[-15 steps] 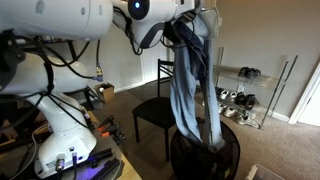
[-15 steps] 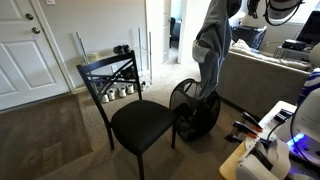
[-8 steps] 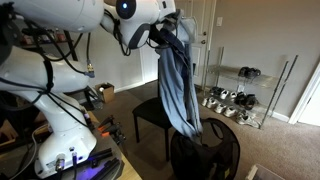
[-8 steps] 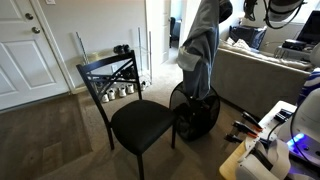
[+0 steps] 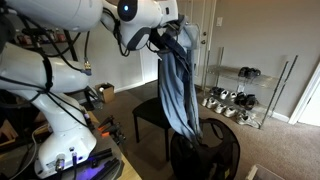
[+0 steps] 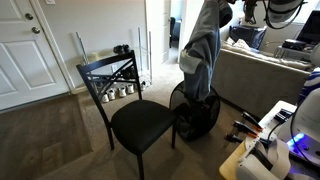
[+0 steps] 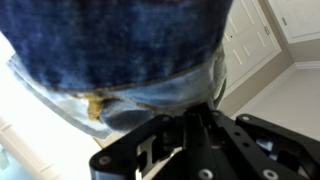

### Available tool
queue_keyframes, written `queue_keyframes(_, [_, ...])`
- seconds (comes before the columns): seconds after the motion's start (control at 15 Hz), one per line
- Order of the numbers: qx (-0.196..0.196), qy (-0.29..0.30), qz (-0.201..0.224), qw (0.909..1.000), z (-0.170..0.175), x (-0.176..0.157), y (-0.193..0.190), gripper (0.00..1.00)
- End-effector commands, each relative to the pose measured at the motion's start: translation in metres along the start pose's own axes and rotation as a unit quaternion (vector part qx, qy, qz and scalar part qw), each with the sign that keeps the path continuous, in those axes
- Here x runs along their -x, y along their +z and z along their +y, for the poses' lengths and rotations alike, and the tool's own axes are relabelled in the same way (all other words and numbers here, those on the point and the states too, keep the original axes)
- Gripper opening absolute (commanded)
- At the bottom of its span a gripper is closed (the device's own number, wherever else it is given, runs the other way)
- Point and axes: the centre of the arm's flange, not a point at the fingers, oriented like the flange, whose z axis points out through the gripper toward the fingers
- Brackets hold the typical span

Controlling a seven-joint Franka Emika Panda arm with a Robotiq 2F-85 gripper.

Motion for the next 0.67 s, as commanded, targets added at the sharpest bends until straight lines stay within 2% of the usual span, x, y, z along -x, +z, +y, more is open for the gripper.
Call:
queue_keyframes(0.0, [0.036, 0.047, 0.015, 0.9981, 0.017, 0.009, 0.018, 0.01])
queue_keyframes(0.33, [0.08, 0.072, 0.011, 0.9941, 0.052, 0.012, 0.023, 0.01])
queue_keyframes(0.6, [0.084, 0.094, 0.016, 0.9919, 0.062, 0.006, 0.043, 0.01])
